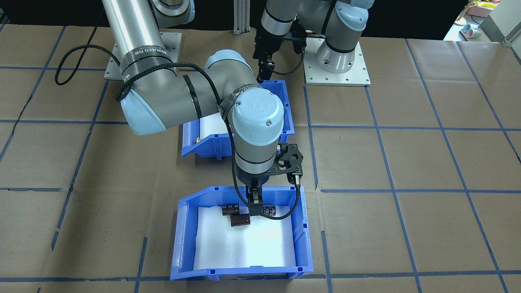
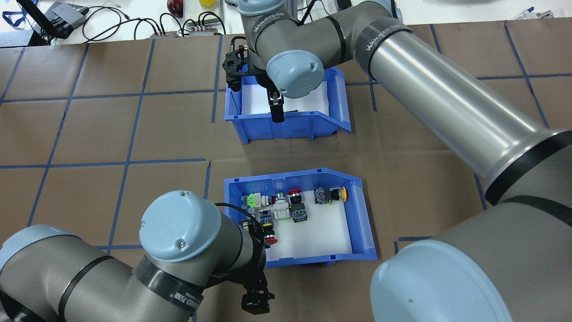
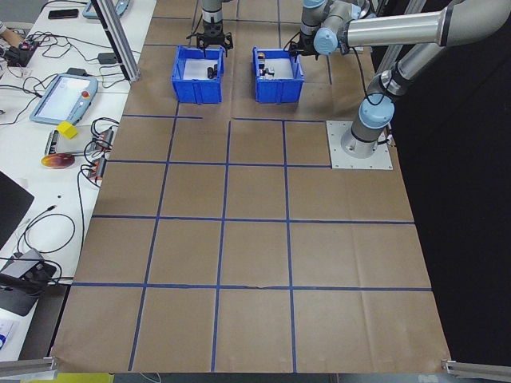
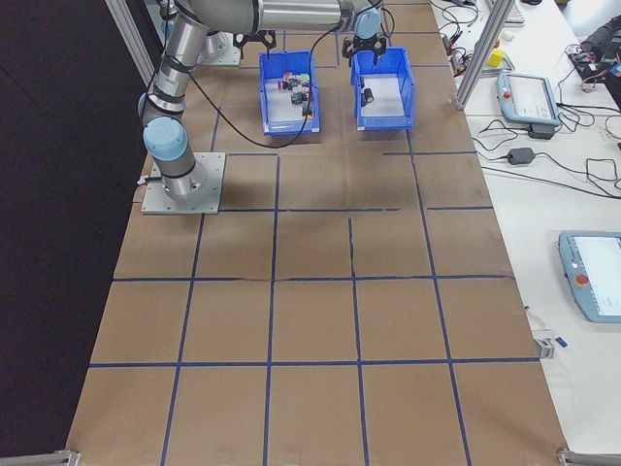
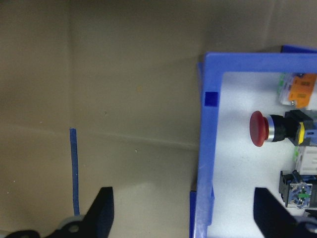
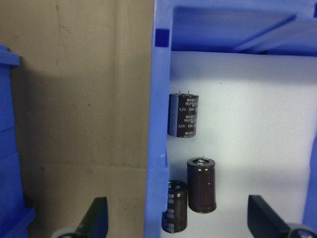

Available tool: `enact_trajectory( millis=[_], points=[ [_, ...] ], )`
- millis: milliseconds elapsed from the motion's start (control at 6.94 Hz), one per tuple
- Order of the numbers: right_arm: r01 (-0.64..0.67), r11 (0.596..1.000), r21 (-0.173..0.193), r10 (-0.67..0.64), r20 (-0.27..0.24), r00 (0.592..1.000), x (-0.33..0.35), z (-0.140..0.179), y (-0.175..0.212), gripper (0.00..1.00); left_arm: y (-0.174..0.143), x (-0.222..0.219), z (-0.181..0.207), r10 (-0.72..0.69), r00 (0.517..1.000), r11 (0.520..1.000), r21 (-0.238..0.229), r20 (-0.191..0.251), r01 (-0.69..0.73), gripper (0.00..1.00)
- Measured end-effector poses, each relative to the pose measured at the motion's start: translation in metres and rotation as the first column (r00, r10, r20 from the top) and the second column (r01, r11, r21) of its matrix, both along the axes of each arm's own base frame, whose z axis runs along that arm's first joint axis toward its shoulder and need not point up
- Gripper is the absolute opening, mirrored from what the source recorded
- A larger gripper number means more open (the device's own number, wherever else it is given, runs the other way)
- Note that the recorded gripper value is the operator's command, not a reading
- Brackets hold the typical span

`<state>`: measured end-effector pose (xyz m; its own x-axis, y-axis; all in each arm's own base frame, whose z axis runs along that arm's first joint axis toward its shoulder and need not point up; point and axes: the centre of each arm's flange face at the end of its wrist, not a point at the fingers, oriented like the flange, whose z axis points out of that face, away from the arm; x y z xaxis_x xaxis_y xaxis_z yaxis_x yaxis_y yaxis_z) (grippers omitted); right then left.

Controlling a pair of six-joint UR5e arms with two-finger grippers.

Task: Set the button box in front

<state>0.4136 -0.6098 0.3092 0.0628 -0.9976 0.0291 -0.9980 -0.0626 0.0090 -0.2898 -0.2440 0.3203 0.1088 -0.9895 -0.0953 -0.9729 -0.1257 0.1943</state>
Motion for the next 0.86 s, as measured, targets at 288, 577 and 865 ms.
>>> enact_trajectory(
  millis=[288, 577, 865],
  points=[
    [0.049, 0.999, 0.013, -0.049, -0.004, 0.999, 0.009, -0.038, -0.006, 0.82, -0.005, -0.020, -0.017, 0.014, 1.000, 1.000, -0.012, -0.003, -0.014, 0.99],
    [0.054, 0.998, 0.018, -0.054, -0.009, 0.999, 0.013, -0.051, -0.007, 0.37, -0.009, -0.035, -0.036, 0.008, 1.000, 1.000, -0.011, 0.003, -0.008, 0.98],
    [0.035, 0.999, 0.015, -0.035, -0.012, 0.999, 0.023, -0.045, 0.001, 0.11, -0.007, -0.046, -0.054, -0.005, 1.000, 1.000, 0.013, 0.021, 0.004, 0.82]
  ],
)
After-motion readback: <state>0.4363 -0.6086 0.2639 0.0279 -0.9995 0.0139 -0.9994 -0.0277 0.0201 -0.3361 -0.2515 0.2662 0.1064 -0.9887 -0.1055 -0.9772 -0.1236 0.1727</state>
